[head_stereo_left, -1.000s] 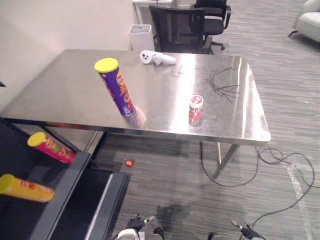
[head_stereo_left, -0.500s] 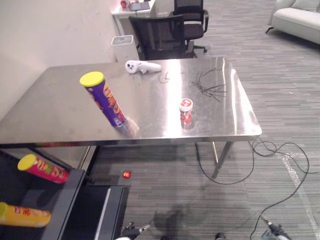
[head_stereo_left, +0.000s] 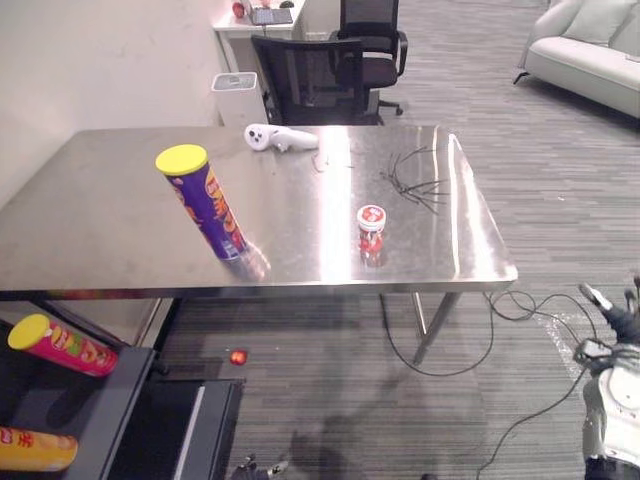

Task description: Put the gum and the chips on the shelf.

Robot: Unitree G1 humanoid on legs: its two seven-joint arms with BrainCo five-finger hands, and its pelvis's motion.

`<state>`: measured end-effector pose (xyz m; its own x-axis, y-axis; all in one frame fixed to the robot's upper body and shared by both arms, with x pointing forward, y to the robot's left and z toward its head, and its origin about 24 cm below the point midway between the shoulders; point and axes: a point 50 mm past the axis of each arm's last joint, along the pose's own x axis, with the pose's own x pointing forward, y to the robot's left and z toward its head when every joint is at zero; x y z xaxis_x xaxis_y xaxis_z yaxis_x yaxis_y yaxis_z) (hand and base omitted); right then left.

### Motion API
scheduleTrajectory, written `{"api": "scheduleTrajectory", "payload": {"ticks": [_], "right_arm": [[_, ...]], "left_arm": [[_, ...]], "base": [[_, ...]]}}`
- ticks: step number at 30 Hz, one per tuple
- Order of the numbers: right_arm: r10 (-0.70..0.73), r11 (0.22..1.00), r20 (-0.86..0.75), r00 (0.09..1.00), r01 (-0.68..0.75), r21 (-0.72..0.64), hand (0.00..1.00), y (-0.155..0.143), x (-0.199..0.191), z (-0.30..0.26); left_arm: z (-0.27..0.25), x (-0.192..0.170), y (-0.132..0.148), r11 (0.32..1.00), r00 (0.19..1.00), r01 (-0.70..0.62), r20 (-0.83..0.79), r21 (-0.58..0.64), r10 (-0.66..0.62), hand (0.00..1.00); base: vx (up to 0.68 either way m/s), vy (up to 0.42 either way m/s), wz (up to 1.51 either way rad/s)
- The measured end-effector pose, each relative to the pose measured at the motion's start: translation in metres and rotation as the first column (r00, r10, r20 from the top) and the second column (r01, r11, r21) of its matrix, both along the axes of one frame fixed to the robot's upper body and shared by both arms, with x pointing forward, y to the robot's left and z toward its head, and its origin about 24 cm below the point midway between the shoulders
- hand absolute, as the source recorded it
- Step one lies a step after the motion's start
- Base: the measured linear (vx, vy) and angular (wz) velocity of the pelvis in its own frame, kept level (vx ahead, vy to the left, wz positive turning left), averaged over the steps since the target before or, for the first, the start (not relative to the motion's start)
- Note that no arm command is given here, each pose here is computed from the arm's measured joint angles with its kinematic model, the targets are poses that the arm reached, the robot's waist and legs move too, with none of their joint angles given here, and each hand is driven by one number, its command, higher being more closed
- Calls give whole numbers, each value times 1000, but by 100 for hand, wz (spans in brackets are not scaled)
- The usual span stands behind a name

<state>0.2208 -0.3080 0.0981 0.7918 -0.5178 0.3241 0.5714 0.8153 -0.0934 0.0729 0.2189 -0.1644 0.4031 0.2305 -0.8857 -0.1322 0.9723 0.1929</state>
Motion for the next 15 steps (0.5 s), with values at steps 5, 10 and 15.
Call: {"api": "scheduleTrajectory", "payload": {"ticks": [5,10,15], "right_arm": [[204,972,35,978,-198,-130,0,25,10,24],[293,943,11,956,-287,-168,0,37,17,27],[385,911,-24,923,-384,-150,0,58,38,20]], "left_arm": [[1,1,3,999,999,35,-2,9,-35,0],[1,1,2,998,998,55,-7,7,-55,0],[1,1,2,998,998,67,-9,11,-67,0]], "base": [[-7,-42,14],[-11,-40,18],[-39,-34,11]]}}
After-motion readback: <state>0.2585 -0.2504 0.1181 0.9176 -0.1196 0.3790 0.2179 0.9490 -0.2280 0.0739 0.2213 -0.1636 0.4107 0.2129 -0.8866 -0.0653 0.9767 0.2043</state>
